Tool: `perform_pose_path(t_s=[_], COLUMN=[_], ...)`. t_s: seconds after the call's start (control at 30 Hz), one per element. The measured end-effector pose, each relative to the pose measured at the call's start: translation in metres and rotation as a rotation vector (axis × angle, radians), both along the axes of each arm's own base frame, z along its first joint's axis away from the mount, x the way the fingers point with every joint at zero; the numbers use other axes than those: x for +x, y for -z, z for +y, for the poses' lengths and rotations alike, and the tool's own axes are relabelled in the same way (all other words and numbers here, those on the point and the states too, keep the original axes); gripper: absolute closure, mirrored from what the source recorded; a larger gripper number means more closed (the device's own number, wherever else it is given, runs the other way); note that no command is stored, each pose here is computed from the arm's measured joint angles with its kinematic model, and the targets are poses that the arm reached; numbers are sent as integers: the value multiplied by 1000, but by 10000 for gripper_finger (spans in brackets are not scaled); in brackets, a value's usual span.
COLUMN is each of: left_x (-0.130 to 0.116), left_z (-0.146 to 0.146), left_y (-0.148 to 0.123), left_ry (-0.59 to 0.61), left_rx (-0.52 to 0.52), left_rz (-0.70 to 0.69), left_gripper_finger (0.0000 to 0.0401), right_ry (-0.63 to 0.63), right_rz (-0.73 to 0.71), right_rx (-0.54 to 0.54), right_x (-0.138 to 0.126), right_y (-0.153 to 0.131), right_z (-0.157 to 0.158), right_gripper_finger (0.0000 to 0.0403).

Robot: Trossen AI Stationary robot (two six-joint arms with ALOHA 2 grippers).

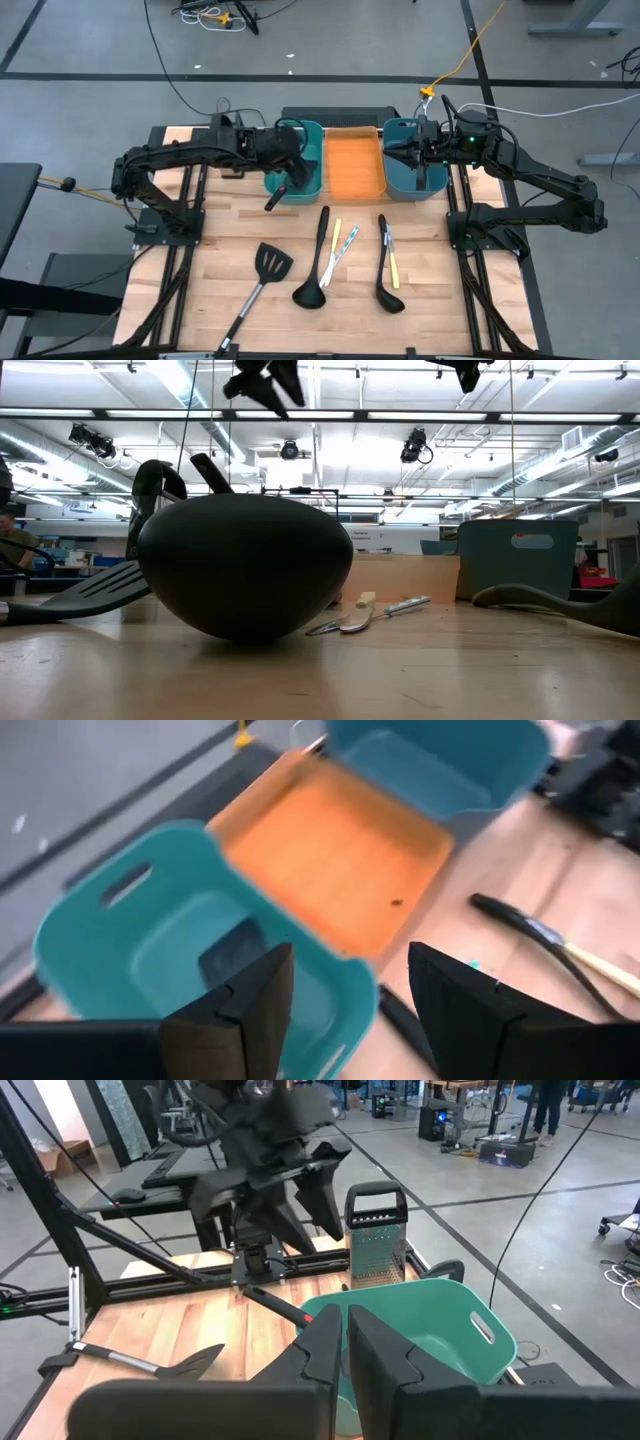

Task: Pick & Place Kitchen Items
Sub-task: Put the right black ladle into the blue bin

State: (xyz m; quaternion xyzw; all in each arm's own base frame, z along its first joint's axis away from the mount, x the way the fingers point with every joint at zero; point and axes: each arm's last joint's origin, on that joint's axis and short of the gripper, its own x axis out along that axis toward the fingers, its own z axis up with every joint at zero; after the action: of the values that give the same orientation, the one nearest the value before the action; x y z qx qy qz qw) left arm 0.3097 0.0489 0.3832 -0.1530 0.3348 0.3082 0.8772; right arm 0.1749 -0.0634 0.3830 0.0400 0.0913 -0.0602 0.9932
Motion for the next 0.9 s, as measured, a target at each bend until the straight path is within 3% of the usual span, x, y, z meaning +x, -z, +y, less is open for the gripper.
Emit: perform_pose_path(t_s=[0.13,0.5,0.7,0.9], left_x=[7,13,13,6], left_z=[-8,-18,-19,-20], left_y=[-5,-8,-8,-9], left_ry=[135,440,471,479], left_rx=[44,-96,-122,-140], left_rz=[-40,-108,-114,-91], left_gripper_finger=[198,198,198,198], right_ry=[0,-12,-14,-12], right_rz=[0,1,2,-3], right_rx=[0,-15,-24,-14], right_x=[0,0,0,-3], right_y=[0,0,0,-1], right_z=[0,0,0,2], right_gripper_finger=[376,376,368,324])
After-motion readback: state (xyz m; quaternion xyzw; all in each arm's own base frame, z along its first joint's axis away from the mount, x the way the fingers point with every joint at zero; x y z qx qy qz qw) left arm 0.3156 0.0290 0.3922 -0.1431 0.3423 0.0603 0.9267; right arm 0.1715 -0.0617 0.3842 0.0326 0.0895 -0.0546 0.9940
